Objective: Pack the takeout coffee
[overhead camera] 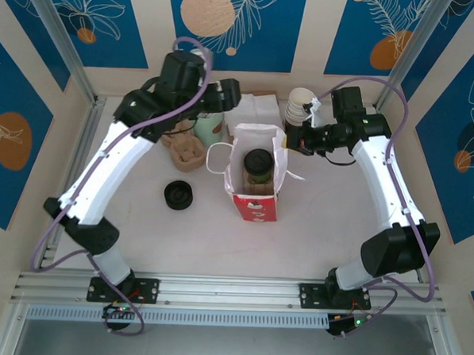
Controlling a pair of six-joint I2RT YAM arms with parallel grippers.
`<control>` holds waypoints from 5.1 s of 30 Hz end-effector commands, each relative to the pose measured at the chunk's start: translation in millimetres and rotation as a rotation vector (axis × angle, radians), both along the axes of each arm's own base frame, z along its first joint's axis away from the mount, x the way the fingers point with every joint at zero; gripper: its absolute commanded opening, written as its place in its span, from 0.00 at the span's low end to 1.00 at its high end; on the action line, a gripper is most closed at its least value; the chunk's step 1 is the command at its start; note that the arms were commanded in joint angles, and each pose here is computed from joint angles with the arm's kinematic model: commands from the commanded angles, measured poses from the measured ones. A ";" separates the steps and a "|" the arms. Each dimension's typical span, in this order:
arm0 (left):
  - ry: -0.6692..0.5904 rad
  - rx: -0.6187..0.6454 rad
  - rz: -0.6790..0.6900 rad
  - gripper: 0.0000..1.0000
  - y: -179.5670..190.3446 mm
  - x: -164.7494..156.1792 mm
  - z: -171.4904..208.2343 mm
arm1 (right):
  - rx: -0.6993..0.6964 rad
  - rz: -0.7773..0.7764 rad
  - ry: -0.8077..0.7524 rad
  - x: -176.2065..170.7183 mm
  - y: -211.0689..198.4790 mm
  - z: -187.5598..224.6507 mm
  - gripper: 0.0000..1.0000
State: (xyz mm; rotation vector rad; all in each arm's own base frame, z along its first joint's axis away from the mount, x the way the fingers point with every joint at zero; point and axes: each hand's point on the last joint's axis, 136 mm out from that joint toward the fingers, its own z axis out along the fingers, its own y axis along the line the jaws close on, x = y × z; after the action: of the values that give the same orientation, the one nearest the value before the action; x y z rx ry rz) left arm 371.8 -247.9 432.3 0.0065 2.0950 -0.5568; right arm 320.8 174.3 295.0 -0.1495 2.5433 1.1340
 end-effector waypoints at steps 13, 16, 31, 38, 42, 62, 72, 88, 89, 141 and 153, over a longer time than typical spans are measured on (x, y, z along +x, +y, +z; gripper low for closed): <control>0.061 0.066 0.132 0.87 51.3 6.3 -40.5 | 0.213 0.177 -0.098 -34.1 25.9 15.8 0.01; 0.070 0.069 0.141 0.87 54.2 7.9 -43.5 | 0.212 0.163 -0.074 -29.1 27.0 11.7 0.01; 0.114 0.057 0.148 0.86 55.0 11.8 -55.4 | 0.204 0.111 0.011 -1.6 31.7 -13.0 0.02; 0.150 0.074 0.205 0.89 62.4 16.8 -64.9 | 0.226 0.100 0.068 2.8 41.2 -22.2 0.03; 0.148 0.066 0.250 0.94 76.4 21.4 -59.0 | 0.247 0.100 0.066 2.6 55.3 -25.6 0.06; 0.150 0.076 0.233 0.96 82.2 23.2 -51.5 | 0.183 0.103 -0.049 6.5 67.2 -12.0 0.48; 0.113 0.089 0.243 0.94 90.0 38.6 -37.3 | 0.152 -0.042 -0.248 56.5 20.9 57.2 0.61; -0.080 0.259 0.075 0.94 70.2 80.4 -39.8 | 0.189 -0.243 -0.286 101.8 -6.5 119.6 0.61; -0.069 0.260 0.055 0.94 67.4 80.5 -43.9 | 0.195 -0.247 -0.259 96.8 -4.3 119.0 0.61; 0.224 0.282 -0.162 0.54 31.4 154.5 -191.6 | 0.069 -0.210 -0.115 26.3 -4.1 42.4 0.44; 0.273 0.373 -0.087 0.51 49.7 159.5 -207.6 | 0.062 -0.213 -0.117 27.0 -8.7 40.9 0.44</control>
State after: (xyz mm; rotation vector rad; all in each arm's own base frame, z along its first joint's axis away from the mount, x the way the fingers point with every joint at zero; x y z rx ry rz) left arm 526.2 -216.1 223.4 0.2777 2.4373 -0.3070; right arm 349.6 165.0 338.8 0.0908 2.3447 1.0715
